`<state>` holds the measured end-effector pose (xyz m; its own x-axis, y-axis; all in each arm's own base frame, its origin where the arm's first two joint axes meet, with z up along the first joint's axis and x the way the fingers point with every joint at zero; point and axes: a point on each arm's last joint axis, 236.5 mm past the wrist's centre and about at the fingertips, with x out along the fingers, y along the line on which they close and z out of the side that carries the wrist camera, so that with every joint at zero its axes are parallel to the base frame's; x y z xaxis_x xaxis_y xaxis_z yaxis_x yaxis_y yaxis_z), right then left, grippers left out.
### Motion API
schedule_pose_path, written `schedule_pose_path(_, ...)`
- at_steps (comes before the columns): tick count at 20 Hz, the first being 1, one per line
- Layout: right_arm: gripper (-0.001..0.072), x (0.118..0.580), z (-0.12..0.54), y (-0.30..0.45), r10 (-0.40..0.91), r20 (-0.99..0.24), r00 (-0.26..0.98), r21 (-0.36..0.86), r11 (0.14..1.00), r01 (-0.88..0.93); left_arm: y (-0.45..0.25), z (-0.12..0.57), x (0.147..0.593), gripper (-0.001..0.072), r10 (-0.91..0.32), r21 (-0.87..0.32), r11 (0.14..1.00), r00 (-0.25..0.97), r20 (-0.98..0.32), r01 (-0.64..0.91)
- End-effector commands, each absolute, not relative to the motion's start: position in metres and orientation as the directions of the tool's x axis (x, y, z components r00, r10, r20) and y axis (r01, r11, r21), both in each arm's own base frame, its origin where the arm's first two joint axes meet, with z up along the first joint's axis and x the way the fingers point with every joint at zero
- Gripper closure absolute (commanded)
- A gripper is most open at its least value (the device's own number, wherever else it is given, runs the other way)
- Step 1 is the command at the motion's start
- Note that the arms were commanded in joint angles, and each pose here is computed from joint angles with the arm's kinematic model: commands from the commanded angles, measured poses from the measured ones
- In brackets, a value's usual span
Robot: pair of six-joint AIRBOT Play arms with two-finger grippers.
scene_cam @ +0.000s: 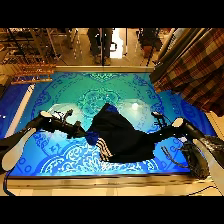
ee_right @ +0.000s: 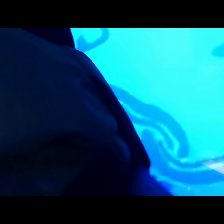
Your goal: Fold the clothes and pants, and hang the long-sleeved shirts on hangers.
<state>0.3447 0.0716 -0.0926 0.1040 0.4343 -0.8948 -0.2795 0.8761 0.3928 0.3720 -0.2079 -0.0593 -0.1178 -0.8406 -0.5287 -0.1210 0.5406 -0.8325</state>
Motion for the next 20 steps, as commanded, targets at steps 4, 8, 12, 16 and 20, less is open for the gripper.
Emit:
schedule_pose_path(4, 0.0701, 0.355, -0.034, 0.083, 0.445, -0.862, 0.244, 0.334, 0.859, -0.387, -0.229, -0.019, 0.379, 0.0696, -0.918, -0.918, 0.392, -0.086, -0.387, -0.058)
schedule_pose_path(8, 0.0701, 0.323, 0.073, 0.095, 0.470, -0.781, 0.410, 0.235, 0.831, -0.504, -0.217, 0.038, 0.381, 0.0699, -0.923, -0.920, 0.382, -0.017, -0.384, 0.084)
schedule_pose_path(12, 0.0701, 0.270, 0.218, 0.099, 0.451, -0.563, 0.692, 0.001, 0.838, -0.545, -0.184, 0.167, 0.370, 0.0698, -0.910, -0.827, 0.415, 0.194, -0.367, 0.379)
schedule_pose_path(16, 0.0702, 0.195, 0.356, 0.101, 0.422, -0.186, 0.887, -0.107, 0.889, -0.445, -0.163, 0.300, 0.300, 0.0695, -0.872, -0.588, 0.489, 0.375, -0.314, 0.644)
schedule_pose_path(20, 0.0701, 0.187, 0.358, 0.119, 0.500, -0.202, 0.842, 0.052, 0.864, -0.500, -0.166, 0.372, 0.235, 0.0695, -0.824, -0.359, 0.566, 0.520, -0.225, 0.742)
